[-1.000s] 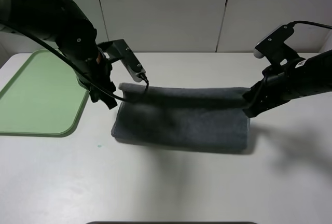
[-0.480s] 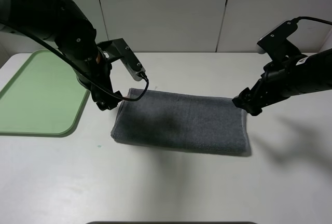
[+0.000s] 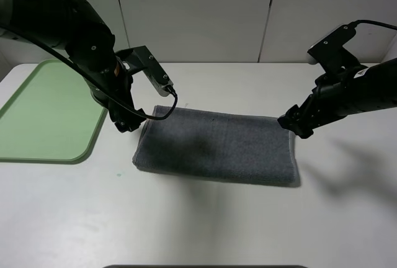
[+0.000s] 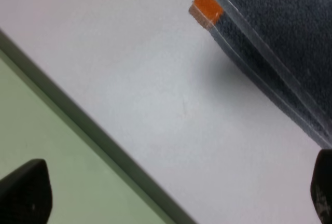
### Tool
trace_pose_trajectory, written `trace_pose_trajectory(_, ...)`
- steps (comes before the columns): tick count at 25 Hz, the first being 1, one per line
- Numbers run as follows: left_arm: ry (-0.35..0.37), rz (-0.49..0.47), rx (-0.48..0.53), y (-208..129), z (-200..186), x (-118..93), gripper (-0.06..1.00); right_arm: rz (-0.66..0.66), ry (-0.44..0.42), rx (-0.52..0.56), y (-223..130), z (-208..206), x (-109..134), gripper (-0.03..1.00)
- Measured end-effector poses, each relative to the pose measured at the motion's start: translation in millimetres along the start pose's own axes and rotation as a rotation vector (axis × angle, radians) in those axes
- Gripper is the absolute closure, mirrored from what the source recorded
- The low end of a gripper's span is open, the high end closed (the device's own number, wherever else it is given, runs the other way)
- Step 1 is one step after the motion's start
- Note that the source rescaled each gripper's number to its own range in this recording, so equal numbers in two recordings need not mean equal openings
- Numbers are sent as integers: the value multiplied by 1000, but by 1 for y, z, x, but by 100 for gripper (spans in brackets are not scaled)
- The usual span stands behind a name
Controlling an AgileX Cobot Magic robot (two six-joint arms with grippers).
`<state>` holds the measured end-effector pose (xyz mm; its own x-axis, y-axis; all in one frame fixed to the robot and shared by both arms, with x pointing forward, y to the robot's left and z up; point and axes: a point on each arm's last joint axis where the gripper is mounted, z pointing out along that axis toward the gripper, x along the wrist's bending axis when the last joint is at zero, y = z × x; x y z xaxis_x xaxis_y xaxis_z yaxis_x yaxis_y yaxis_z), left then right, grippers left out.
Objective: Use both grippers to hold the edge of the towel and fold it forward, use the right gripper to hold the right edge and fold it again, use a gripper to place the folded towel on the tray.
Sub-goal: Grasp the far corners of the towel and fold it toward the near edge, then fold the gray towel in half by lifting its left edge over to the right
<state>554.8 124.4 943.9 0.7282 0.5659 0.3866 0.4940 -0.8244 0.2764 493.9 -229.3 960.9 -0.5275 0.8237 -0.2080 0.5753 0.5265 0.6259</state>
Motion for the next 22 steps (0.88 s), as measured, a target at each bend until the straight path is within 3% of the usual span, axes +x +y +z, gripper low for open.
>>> trace_pose_trajectory(10,1,-77,17,-2,0,0,-6,0,-1,-1,0,0,0,-3)
trace_pose_trajectory(22,3,-82,59,-5,0,0,-6,12,0,0,0,0,0,-3)
